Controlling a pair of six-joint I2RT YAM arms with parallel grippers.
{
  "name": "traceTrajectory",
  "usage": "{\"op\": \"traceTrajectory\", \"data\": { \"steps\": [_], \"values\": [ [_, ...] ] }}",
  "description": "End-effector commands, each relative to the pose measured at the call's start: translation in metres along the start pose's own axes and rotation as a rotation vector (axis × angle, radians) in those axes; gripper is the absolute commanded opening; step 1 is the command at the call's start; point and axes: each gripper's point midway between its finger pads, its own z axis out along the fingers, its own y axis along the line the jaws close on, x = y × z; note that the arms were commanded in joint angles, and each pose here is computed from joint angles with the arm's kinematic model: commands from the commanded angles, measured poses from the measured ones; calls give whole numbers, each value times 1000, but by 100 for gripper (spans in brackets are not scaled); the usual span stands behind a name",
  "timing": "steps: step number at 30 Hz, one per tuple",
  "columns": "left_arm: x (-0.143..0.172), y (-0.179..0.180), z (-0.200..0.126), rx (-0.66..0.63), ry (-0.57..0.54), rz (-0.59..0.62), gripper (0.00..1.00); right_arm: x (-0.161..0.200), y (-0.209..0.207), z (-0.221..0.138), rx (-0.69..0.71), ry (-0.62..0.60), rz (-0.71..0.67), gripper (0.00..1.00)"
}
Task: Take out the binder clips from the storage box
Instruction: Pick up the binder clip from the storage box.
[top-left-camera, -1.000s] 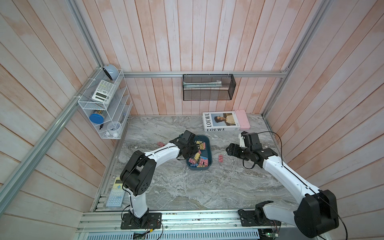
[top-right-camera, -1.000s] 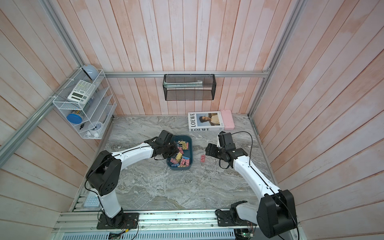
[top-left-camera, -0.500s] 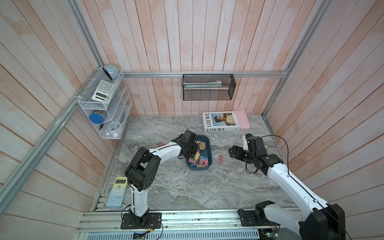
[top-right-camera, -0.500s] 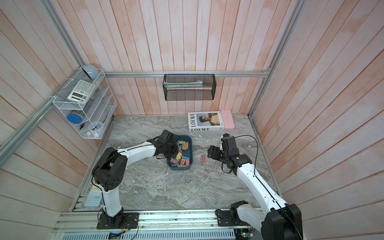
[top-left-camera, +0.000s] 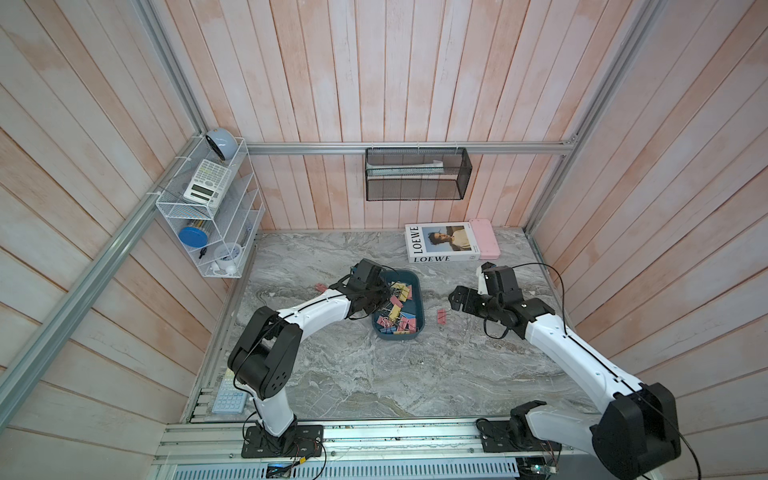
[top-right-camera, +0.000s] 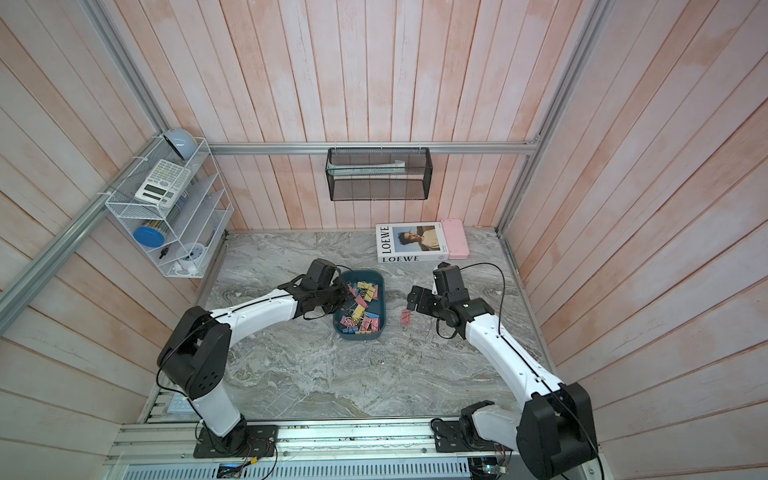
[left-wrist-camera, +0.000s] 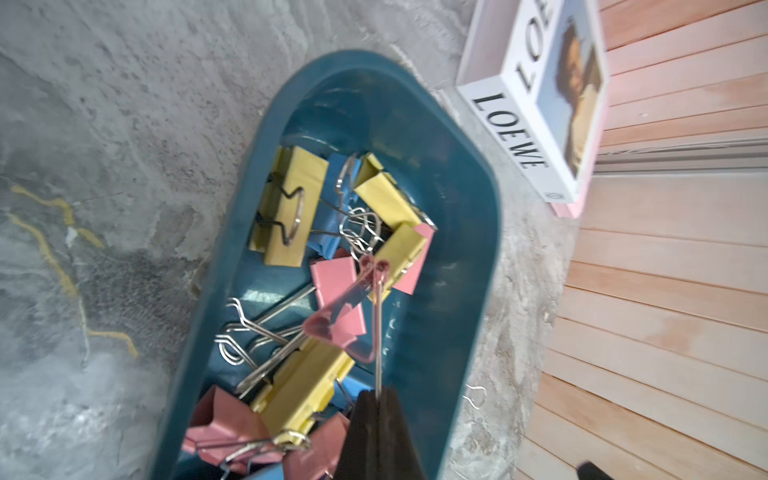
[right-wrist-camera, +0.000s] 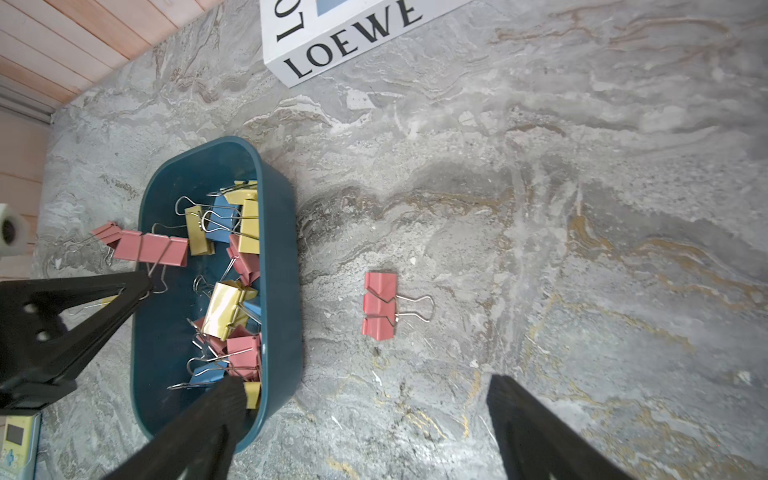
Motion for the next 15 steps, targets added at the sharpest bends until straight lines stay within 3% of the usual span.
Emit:
{"op": "traceTrajectory", "data": {
  "steps": [1, 7, 15],
  "values": [
    [-10, -19, -31, 94, -52, 8, 0, -17, 31, 3, -38, -36, -77, 98],
    [-20, 2, -76, 115, -138, -12, 0, -16, 80, 30, -64, 2, -208, 98],
    [-20, 79, -100, 105, -193, -151, 0, -8, 108, 76, 23, 112, -313, 94]
  ]
}}
